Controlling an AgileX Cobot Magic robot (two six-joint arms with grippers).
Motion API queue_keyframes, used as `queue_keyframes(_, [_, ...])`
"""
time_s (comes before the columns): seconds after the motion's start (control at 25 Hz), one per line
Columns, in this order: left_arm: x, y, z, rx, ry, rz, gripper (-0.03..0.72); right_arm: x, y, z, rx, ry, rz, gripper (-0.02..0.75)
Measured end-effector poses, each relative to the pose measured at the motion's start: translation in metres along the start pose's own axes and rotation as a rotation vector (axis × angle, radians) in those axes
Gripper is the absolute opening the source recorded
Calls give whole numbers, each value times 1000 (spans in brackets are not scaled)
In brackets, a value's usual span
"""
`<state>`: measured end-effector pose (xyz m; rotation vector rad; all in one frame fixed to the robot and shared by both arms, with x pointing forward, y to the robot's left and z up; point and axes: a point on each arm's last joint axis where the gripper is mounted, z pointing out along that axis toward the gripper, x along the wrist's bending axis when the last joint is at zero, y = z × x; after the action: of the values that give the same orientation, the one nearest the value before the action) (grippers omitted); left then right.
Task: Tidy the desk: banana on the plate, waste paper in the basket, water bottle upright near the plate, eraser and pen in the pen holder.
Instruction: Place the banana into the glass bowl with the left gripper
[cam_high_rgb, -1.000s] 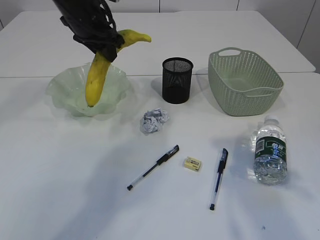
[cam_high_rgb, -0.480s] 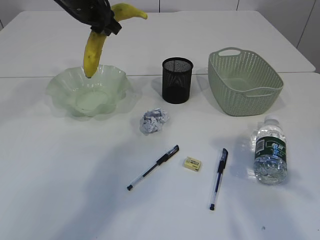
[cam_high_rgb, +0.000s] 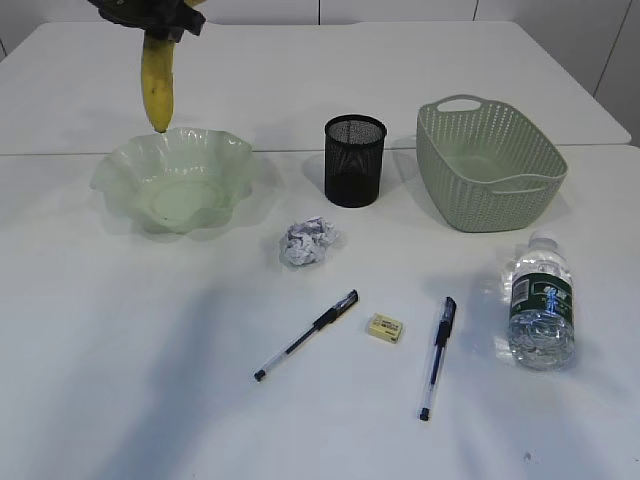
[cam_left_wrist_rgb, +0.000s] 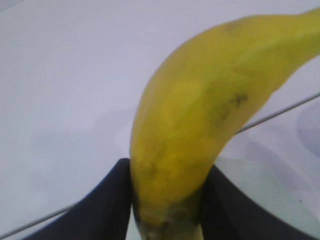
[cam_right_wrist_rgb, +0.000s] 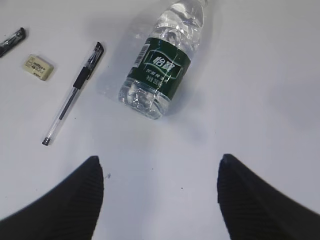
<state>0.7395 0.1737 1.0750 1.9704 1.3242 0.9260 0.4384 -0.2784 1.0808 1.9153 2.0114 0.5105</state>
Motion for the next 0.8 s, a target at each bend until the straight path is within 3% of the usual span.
queue_keyframes(0.16, [10, -2, 1, 0, 16, -63, 285, 0, 0, 0, 0, 0, 0, 526])
queue_keyframes(0.48, [13, -4, 1, 16, 14, -103, 285, 0, 2, 0, -18, 1, 0, 526])
queue_keyframes(0.8, [15, -17, 11, 99, 1, -138, 285, 0, 2, 0, -18, 1, 0, 526])
